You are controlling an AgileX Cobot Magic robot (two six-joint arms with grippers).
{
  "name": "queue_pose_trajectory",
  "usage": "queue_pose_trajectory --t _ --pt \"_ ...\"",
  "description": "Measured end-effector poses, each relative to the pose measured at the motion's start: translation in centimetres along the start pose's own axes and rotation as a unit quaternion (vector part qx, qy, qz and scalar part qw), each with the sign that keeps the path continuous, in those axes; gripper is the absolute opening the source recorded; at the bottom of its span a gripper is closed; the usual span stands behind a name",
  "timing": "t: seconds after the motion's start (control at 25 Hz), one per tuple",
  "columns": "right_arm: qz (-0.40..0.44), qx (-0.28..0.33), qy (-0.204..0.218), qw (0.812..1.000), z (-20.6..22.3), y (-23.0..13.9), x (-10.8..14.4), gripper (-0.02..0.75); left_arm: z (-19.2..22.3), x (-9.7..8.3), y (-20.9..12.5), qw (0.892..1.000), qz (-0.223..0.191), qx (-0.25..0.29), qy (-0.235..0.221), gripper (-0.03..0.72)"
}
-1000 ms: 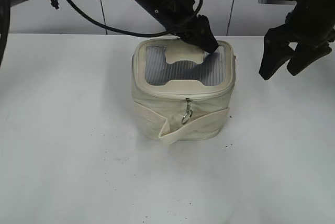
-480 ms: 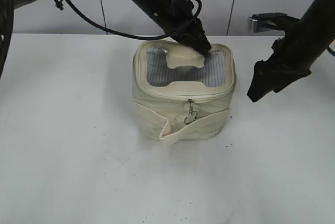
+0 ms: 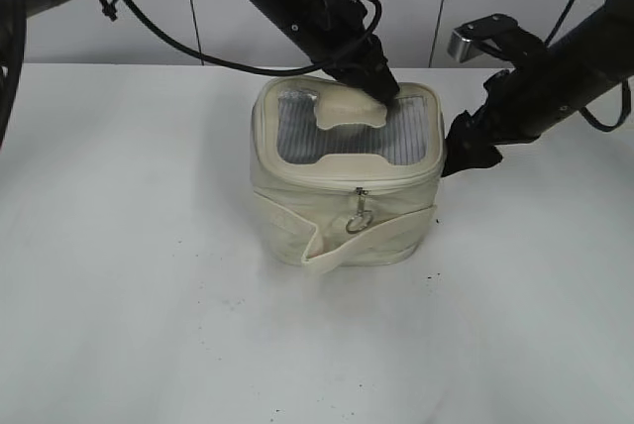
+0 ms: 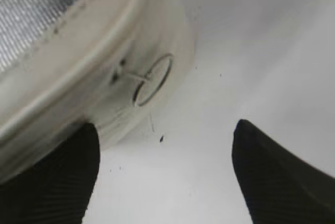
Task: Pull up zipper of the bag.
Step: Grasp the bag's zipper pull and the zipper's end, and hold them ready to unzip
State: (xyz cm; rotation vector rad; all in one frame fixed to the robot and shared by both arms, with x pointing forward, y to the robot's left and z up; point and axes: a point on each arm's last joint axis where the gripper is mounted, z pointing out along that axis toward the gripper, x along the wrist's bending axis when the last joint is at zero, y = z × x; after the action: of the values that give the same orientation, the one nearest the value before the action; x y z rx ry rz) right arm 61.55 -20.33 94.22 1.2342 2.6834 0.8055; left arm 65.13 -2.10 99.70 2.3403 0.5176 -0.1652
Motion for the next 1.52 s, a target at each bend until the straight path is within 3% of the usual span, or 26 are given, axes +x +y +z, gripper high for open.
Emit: queue_pose_trajectory --t 0.2,0.28,0.4,0.52,0.64,0.88,1.2,1.52 --pt "-0.023 -0.039 0.014 0.999 1.0 0.2 -0.3 0.581 0.0 0.0 0.0 1.000 -0.001 0.000 -0.002 0.046" --pt "-0.022 -0.051 0.006 0.998 1.4 0.3 -0.6 0.543 0.0 0.0 0.0 1.000 -0.001 0.000 -0.002 0.046" --pt "-0.017 -0.069 -0.003 0.997 1.6 0.6 -0.8 0.386 0.0 0.0 0.0 1.000 -0.002 -0.001 -0.003 0.046" --pt "-0.010 -0.078 -0.003 0.997 1.7 0.7 -0.8 0.120 0.0 0.0 0.0 1.000 -0.002 -0.002 -0.004 0.045" --pt "0.002 -0.076 0.012 0.997 1.7 0.7 -0.6 0.003 0.0 0.0 0.0 1.000 -0.003 -0.002 -0.004 0.045" --pt "0.062 -0.066 0.033 0.995 -0.5 0.5 -0.6 -0.015 0.0 0.0 0.0 1.000 -0.003 -0.002 -0.004 0.045" --pt "0.076 -0.017 0.074 0.994 -3.3 0.0 0.9 -0.015 0.0 0.0 0.0 1.000 -0.002 -0.003 -0.002 0.045" --pt "0.095 0.004 0.077 0.992 -4.3 -1.9 2.4 -0.015 -0.1 -0.1 0.1 1.000 0.000 -0.002 -0.001 0.045"
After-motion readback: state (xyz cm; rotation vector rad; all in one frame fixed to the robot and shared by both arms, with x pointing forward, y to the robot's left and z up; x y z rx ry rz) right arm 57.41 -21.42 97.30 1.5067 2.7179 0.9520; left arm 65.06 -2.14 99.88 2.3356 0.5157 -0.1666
